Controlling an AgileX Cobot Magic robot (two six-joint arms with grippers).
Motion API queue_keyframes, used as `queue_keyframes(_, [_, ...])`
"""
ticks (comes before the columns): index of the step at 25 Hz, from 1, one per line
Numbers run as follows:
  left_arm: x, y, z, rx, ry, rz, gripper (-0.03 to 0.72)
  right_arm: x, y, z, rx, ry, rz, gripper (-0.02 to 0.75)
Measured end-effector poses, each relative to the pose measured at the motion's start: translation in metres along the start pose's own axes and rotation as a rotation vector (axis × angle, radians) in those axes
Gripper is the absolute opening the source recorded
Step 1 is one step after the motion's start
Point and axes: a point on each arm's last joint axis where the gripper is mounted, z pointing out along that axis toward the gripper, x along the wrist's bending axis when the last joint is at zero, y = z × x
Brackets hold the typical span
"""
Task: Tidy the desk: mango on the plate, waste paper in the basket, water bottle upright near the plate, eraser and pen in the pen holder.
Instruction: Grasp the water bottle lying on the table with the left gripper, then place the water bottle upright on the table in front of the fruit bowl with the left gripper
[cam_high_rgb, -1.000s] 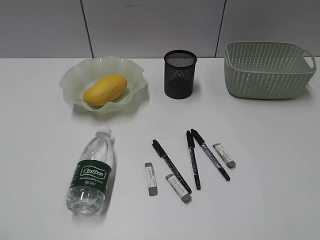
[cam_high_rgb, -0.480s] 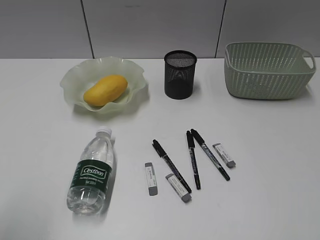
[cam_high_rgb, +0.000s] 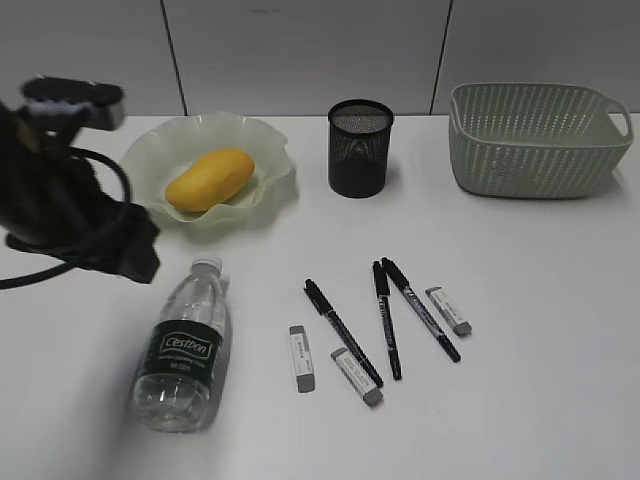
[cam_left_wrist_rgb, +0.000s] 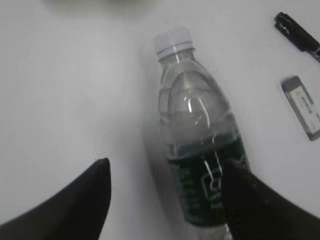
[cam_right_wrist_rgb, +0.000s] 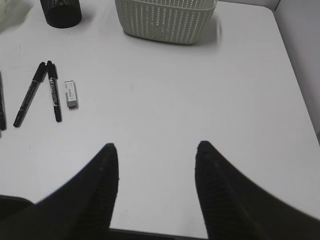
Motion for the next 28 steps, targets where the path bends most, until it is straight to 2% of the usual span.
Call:
queue_keyframes(4, [-0.012,0.024,0.04,0.078,-0.014,-0.031,0.607,0.0,0.0,0.0,0.0,0.0,0.001,0.392])
queue_keyframes(8, [-0.015,0.035,0.068,0.117,-0.013,-0.1,0.622,0.0,0.0,0.0,-0.001,0.0,0.001,0.34])
queue_keyframes(12, [-0.015,0.032,0.098,0.171,0.002,-0.181,0.622,0.0,0.0,0.0,-0.001,0.0,0.001,0.319])
queue_keyframes(14, [-0.015,0.029,0.111,0.202,0.011,-0.206,0.581,0.0,0.0,0.0,-0.001,0.0,0.001,0.318])
queue_keyframes(16, [-0.016,0.029,0.113,0.193,0.013,-0.207,0.46,0.0,0.0,0.0,-0.001,0.0,0.001,0.318])
queue_keyframes(17, [-0.017,0.031,0.111,0.166,0.012,-0.196,0.428,0.0,0.0,0.0,-0.001,0.0,0.001,0.318])
queue_keyframes(20, [-0.018,0.034,0.086,0.031,0.014,-0.126,0.438,0.0,0.0,0.0,-0.001,0.0,0.001,0.318])
queue_keyframes(23, [-0.015,0.02,0.041,-0.252,-0.031,-0.051,0.438,0.0,0.0,0.0,-0.002,0.0,0.001,0.318])
queue_keyframes(25, [-0.007,0.003,0.015,-0.494,-0.068,0.039,0.438,0.0,0.0,0.0,-0.002,0.0,0.001,0.318])
queue_keyframes(27, [0.005,-0.016,0.01,-0.68,-0.092,0.123,0.438,0.0,0.0,0.0,-0.002,0.0,0.001,0.316])
queue_keyframes(28, [0.012,-0.019,0.011,-0.753,-0.095,0.13,0.438,0.0,0.0,0.0,-0.002,0.0,0.001,0.316])
